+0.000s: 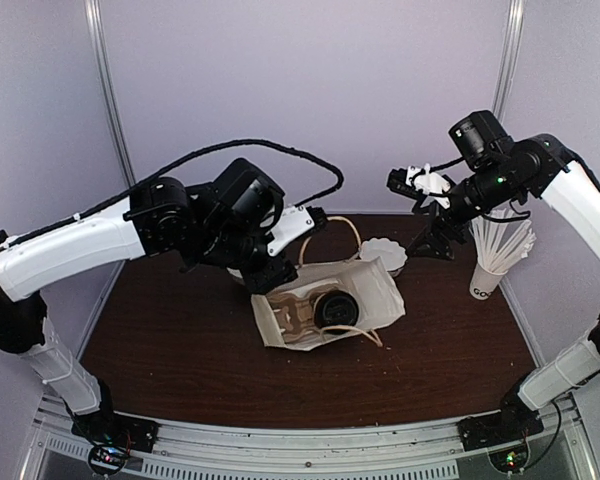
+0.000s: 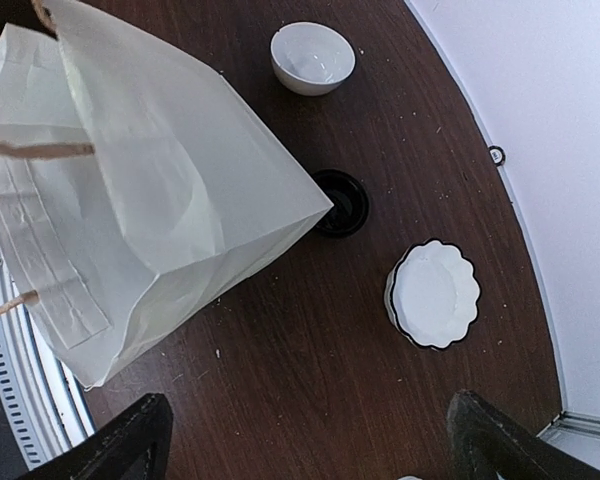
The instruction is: Pack the takeout coffee
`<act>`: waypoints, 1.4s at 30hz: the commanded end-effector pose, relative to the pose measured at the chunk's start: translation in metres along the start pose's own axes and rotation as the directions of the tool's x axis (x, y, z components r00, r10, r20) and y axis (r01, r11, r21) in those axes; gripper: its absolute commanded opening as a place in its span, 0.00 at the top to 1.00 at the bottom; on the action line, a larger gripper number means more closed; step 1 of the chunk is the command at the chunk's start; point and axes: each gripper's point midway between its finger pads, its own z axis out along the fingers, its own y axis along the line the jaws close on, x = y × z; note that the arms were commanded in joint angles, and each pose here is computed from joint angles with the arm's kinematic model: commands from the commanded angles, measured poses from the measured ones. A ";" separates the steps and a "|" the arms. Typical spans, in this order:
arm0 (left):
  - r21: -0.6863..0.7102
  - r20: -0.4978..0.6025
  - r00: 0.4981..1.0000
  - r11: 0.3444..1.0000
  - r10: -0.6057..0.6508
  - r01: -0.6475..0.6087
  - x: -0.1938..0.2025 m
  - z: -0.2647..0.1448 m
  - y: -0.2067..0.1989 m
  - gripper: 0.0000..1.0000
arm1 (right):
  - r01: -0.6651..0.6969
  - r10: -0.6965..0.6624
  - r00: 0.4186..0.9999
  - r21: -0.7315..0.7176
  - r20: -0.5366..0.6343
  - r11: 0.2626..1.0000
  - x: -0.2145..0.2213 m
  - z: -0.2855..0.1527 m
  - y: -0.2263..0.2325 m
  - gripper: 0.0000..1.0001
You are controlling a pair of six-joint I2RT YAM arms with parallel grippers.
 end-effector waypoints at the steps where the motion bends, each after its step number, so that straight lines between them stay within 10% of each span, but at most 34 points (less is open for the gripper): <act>1: -0.067 0.036 0.998 0.996 -0.061 0.063 -0.006 0.003 0.043 0.48 | -0.026 0.026 0.999 0.006 0.023 1.000 -0.001 -0.004 -0.002 0.00; 25: -0.150 0.128 0.951 0.942 -0.282 0.299 -0.001 0.005 0.159 0.22 | -0.344 0.345 0.938 0.141 0.016 0.928 0.044 -0.007 -0.071 0.00; 42: -0.099 0.209 0.940 0.951 -0.269 0.293 -0.017 -0.033 0.163 0.19 | -0.422 0.427 0.904 0.178 0.013 0.889 0.065 -0.010 -0.090 0.01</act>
